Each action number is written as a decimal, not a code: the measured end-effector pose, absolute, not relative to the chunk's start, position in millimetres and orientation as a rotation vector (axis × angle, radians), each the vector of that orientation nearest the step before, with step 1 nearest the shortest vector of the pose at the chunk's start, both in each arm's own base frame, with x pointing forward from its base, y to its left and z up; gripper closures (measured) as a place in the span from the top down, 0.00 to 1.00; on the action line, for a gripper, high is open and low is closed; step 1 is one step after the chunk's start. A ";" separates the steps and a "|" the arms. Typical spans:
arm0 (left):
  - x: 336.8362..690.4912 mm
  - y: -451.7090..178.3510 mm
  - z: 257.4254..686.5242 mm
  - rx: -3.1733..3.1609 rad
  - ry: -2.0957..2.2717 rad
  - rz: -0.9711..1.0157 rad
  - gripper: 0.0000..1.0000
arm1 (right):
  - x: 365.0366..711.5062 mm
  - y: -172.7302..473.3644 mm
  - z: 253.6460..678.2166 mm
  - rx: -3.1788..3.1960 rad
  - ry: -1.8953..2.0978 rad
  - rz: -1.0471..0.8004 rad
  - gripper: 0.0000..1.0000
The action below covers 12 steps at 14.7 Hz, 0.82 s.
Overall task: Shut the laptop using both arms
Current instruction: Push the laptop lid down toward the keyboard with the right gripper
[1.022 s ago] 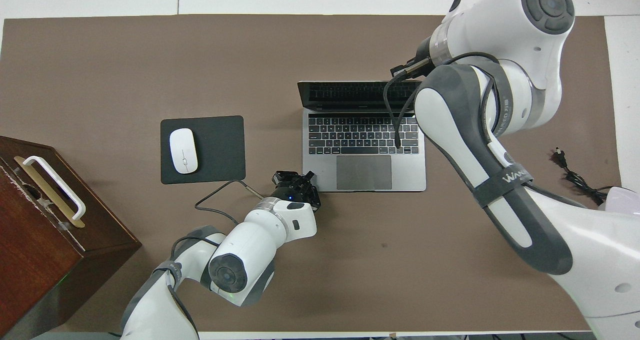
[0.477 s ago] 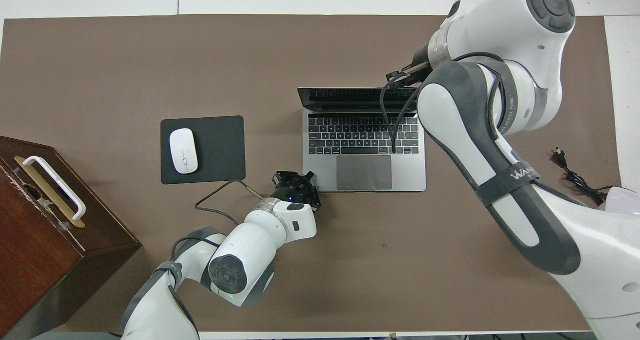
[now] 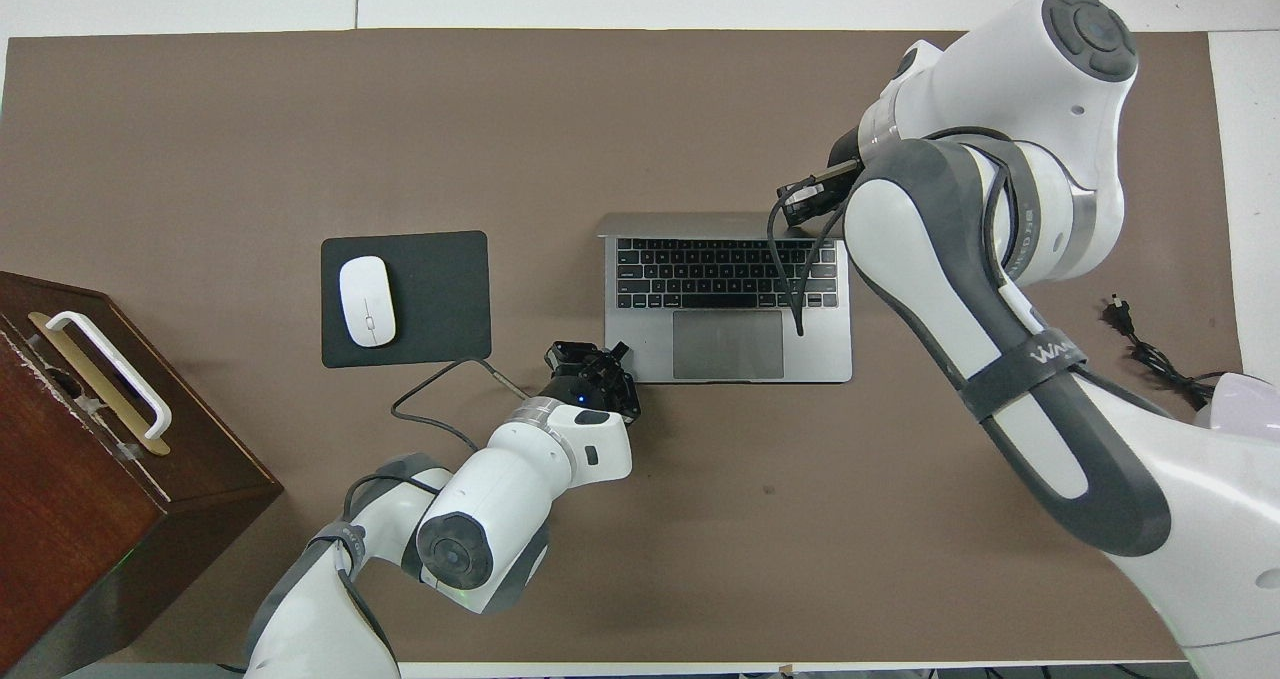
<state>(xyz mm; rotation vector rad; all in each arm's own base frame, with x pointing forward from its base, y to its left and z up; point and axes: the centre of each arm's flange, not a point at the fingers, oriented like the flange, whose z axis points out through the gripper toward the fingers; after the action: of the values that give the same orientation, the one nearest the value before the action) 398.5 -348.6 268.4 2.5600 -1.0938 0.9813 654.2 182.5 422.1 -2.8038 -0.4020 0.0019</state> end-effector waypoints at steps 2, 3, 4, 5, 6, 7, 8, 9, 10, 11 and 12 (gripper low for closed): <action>398.3 -348.4 268.1 2.559 -1.095 0.984 0.01 | 649.2 179.9 418.1 -2.807 -0.396 0.021 0.01; 398.2 -348.4 268.0 2.558 -1.095 0.985 0.01 | 646.5 179.2 416.4 -2.808 -0.395 0.029 0.01; 398.0 -348.3 267.9 2.557 -1.096 0.987 0.01 | 644.2 178.8 415.0 -2.809 -0.394 0.037 0.01; 397.9 -348.2 267.8 2.557 -1.096 0.988 0.01 | 641.7 178.3 413.3 -2.810 -0.393 0.045 0.01; 397.8 -348.1 267.7 2.556 -1.096 0.990 0.01 | 639.1 177.9 411.2 -2.811 -0.392 0.054 0.01; 397.6 -348.1 267.5 2.555 -1.096 0.991 0.01 | 636.1 177.3 408.7 -2.812 -0.391 0.063 0.01; 397.5 -348.0 267.4 2.555 -1.096 0.993 0.01 | 633.5 176.7 406.5 -2.813 -0.390 0.072 0.01; 397.4 -347.9 267.3 2.554 -1.096 0.994 0.01 | 631.1 176.2 404.5 -2.814 -0.388 0.079 0.01; 397.4 -347.9 267.3 2.554 -1.096 0.994 0.01 | 628.7 175.7 402.6 -2.816 -0.387 0.084 0.01; 397.3 -347.9 267.3 2.554 -1.096 0.995 0.01 | 626.5 175.1 400.7 -2.817 -0.385 0.086 0.01; 397.3 -347.9 267.2 2.554 -1.096 0.995 0.01 | 624.4 174.5 398.7 -2.819 -0.382 0.086 0.01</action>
<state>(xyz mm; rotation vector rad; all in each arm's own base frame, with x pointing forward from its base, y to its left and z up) 397.3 -347.9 267.2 2.5539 -1.0965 0.9947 624.4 174.5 398.7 -2.8186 -0.3822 0.0861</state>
